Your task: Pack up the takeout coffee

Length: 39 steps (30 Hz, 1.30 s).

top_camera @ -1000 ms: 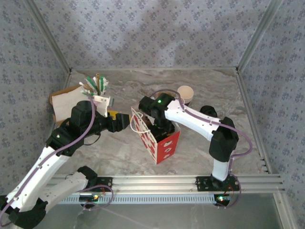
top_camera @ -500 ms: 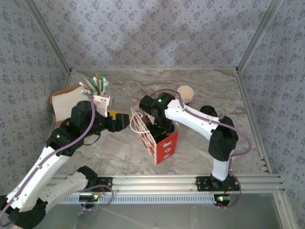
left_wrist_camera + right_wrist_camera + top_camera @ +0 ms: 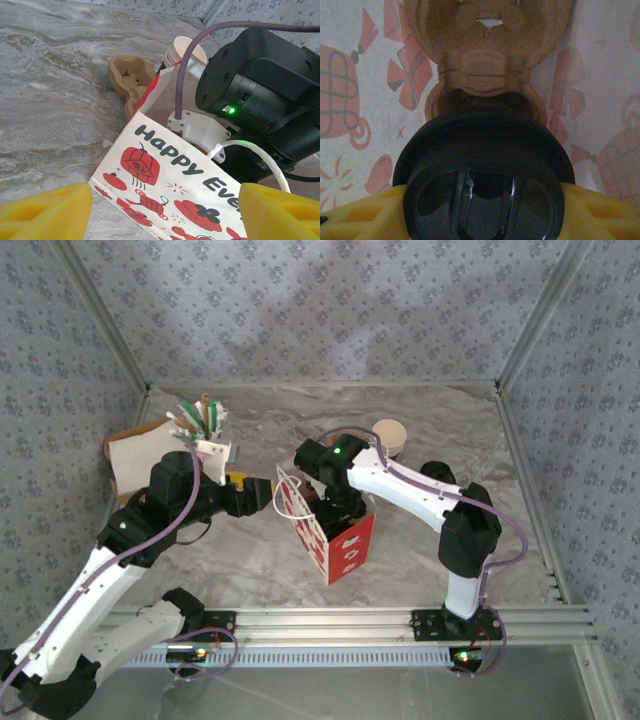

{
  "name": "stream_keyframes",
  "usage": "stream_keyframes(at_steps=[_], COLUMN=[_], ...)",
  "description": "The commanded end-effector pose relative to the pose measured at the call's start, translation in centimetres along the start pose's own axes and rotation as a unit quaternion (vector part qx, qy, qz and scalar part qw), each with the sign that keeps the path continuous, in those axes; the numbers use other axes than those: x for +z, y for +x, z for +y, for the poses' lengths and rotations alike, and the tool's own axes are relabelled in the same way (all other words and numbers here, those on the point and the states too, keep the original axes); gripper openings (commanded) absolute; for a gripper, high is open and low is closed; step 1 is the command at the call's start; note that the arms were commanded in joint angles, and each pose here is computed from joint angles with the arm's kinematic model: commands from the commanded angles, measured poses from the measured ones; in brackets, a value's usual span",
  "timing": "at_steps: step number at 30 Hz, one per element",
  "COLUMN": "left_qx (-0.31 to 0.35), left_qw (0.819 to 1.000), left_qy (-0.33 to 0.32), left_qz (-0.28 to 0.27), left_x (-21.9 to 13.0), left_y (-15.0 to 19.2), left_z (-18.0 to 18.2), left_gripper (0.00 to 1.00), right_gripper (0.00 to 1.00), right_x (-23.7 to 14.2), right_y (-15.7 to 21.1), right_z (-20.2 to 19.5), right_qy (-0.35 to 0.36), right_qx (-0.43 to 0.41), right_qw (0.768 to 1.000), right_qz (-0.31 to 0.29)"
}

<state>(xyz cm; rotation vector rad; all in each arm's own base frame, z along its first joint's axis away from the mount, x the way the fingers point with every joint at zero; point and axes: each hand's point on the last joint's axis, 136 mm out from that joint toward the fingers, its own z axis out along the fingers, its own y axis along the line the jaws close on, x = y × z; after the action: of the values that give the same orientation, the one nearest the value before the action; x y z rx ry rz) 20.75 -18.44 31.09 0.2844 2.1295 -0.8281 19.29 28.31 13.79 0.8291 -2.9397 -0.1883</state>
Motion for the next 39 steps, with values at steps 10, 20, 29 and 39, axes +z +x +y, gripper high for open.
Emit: stream_keyframes(at_steps=[10,20,29,39], left_qx=[0.010,0.024,0.053,0.091], left_qw=[1.000,0.999,0.998,0.992], left_qy=[0.006,0.022,0.037,0.042], left_qz=[-0.013,-0.029,0.013,0.070], left_x=[-0.1,-1.7,-2.0,-0.4], left_y=[-0.4,-1.8,-2.8,-2.0], left_z=[-0.3,-1.6,-3.4,-5.0], left_gripper=[0.77,0.78,0.80,0.80], right_gripper=[0.63,0.63,0.63,0.64], right_x=[3.7,4.0,4.3,4.9], right_y=[0.5,0.5,0.4,0.4], right_z=[-0.4,-0.4,-0.5,-0.6], right_qy=[0.004,0.004,0.005,0.004], right_qx=[0.002,0.002,0.002,0.004], right_qw=[0.999,0.999,0.999,0.999], right_qz=[0.042,0.044,0.047,0.050])
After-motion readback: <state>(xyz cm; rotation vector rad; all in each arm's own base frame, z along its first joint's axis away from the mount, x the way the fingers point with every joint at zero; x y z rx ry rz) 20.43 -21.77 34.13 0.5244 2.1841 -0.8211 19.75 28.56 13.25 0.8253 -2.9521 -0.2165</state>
